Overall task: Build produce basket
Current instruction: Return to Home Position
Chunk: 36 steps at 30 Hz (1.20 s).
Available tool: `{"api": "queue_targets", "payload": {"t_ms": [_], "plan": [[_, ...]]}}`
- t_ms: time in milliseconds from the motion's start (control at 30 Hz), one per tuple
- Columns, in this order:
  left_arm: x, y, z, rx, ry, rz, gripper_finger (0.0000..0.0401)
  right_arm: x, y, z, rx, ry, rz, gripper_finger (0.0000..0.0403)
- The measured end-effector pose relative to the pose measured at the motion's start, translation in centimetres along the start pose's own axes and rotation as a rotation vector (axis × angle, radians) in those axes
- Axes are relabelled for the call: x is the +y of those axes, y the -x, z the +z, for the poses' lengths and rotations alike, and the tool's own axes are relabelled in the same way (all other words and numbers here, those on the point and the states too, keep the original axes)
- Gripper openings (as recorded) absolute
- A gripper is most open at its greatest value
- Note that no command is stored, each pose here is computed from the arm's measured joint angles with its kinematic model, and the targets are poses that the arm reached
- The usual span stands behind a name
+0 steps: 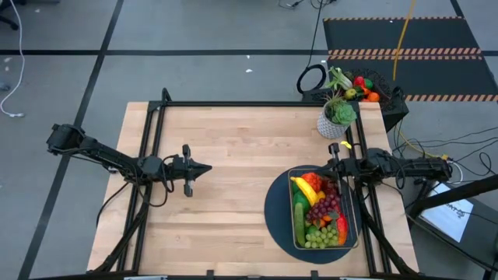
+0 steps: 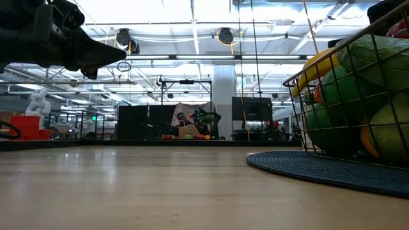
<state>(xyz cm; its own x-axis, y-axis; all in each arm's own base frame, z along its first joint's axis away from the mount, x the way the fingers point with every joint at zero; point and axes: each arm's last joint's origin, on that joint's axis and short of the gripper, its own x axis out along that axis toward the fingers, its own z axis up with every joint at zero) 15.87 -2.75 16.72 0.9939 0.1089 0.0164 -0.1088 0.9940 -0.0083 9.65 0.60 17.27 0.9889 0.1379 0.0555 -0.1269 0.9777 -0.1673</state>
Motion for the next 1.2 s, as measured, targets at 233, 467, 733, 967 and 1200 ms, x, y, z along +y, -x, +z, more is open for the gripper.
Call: {"api": "queue_targets", "payload": {"t_ms": [233, 467, 733, 967, 1200], "plan": [[0.0, 0.0, 0.0, 0.000, -0.038, 0.001, 0.0008, -0.1, 0.0, -0.3, 0.029, -0.051, -0.015, 0.0000], [0.1, 0.2, -0.1, 0.000, -0.046, 0.012, 0.0013, -0.3, 0.0, -0.4, 0.047, -0.055, -0.082, 0.0000], [0.6, 1.3, -0.8, 0.030, -0.060, 0.031, 0.0007, -0.3, 0.0, -0.5, 0.059, -0.110, -0.088, 0.0000], [0.7, 2.0, 0.0, -0.009, -0.113, -0.020, 0.0005, -0.3, 0.0, -0.4, 0.048, -0.155, -0.089, 0.0000], [1.4, 3.0, 0.8, -0.063, -0.173, -0.098, 0.0003, -0.3, 0.0, -0.3, 0.035, -0.151, -0.088, 0.0000]]}}
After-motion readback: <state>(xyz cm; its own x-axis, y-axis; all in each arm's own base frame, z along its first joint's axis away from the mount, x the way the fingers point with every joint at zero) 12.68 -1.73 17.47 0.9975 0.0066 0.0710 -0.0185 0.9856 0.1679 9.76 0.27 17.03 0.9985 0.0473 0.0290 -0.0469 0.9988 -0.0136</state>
